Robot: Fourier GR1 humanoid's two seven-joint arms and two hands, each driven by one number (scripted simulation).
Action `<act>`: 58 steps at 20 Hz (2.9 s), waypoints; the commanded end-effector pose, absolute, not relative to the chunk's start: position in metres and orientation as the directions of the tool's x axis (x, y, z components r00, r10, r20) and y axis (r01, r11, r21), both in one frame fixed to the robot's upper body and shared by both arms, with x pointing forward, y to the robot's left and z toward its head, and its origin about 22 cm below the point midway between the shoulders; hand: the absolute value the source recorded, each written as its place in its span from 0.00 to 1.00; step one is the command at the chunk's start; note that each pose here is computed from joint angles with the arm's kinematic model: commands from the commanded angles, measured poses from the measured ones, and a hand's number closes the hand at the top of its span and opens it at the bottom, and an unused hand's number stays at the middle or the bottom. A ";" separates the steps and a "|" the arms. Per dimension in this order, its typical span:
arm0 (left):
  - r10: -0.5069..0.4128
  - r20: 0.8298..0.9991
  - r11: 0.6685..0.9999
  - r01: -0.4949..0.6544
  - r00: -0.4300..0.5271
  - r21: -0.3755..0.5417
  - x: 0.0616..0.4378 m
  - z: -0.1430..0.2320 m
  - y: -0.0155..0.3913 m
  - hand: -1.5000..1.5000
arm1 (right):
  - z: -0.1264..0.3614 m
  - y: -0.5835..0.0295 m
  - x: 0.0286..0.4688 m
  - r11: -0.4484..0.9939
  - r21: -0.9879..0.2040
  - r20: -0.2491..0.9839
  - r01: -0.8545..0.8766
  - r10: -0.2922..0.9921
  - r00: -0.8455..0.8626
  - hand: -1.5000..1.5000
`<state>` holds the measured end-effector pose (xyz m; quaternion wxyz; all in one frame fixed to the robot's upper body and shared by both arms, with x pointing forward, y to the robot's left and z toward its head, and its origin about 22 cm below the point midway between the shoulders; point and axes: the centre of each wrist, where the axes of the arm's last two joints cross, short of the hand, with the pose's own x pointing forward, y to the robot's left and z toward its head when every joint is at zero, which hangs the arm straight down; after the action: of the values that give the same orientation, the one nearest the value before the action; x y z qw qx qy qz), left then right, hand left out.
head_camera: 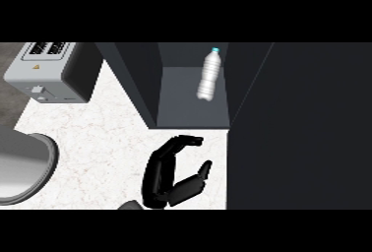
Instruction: Pick up the bottled water, place it into the cabinet and close the cabinet
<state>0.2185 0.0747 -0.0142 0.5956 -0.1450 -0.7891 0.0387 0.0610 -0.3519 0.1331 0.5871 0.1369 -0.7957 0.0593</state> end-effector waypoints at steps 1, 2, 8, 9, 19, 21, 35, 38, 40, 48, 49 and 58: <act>0.279 0.931 0.950 0.210 -0.237 -0.231 0.188 -0.010 0.098 1.00 | 0.171 -0.323 0.043 0.925 -0.048 0.958 -0.377 -0.065 -0.280 1.00; 0.280 0.935 0.944 0.238 -0.216 -0.228 0.175 -0.014 0.106 1.00 | 0.164 -0.320 0.053 0.919 -0.044 0.958 -0.392 -0.072 -0.276 1.00; 0.237 0.938 0.960 0.210 -0.254 -0.186 0.161 0.011 0.153 1.00 | 0.165 -0.329 0.053 0.883 -0.062 0.972 -0.466 -0.052 -0.228 1.00; 0.247 0.940 0.957 0.213 -0.234 -0.198 0.168 0.014 0.162 1.00 | 0.168 -0.317 0.053 0.863 -0.101 0.973 -0.494 -0.018 -0.231 1.00; 0.213 0.936 0.971 0.167 -0.279 -0.171 0.147 0.026 0.226 0.00 | 0.176 -0.293 0.042 0.760 -0.099 0.959 -0.642 -0.099 -0.266 1.00; 0.228 0.931 0.969 0.163 -0.287 -0.187 0.152 0.032 0.238 0.00 | 0.178 -0.291 0.052 0.738 -0.158 0.949 -0.657 -0.070 -0.307 1.00; 0.182 0.932 0.981 0.118 -0.315 -0.151 0.135 0.059 0.300 0.00 | 0.178 -0.268 0.065 0.568 -0.154 0.962 -0.809 -0.102 -0.255 1.00; 0.179 0.940 0.982 0.109 -0.291 -0.153 0.130 0.060 0.306 0.00 | 0.178 -0.263 0.071 0.534 -0.169 0.958 -0.829 -0.110 -0.266 1.00; 0.185 0.937 0.981 0.104 -0.295 -0.162 0.128 0.061 0.309 0.00 | 0.179 -0.260 0.075 0.506 -0.184 0.959 -0.843 -0.097 -0.267 1.00; 0.170 0.949 0.984 0.100 -0.267 -0.148 0.119 0.063 0.330 0.00 | 0.176 -0.244 0.094 0.461 -0.175 0.962 -0.870 -0.106 -0.250 1.00; 0.181 0.947 0.981 0.114 -0.267 -0.155 0.119 0.068 0.328 0.00 | 0.174 -0.241 0.097 0.459 -0.149 0.966 -0.876 -0.123 -0.229 1.00; 0.166 0.951 0.984 0.107 -0.262 -0.143 0.111 0.074 0.348 0.00 | 0.170 -0.211 0.117 0.459 -0.081 0.975 -0.885 -0.147 -0.166 1.00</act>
<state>0.1137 0.3410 0.0701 0.6007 -0.0860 -0.7944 0.0270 0.1359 -0.2249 0.1304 0.5504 0.4439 -0.6407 0.2992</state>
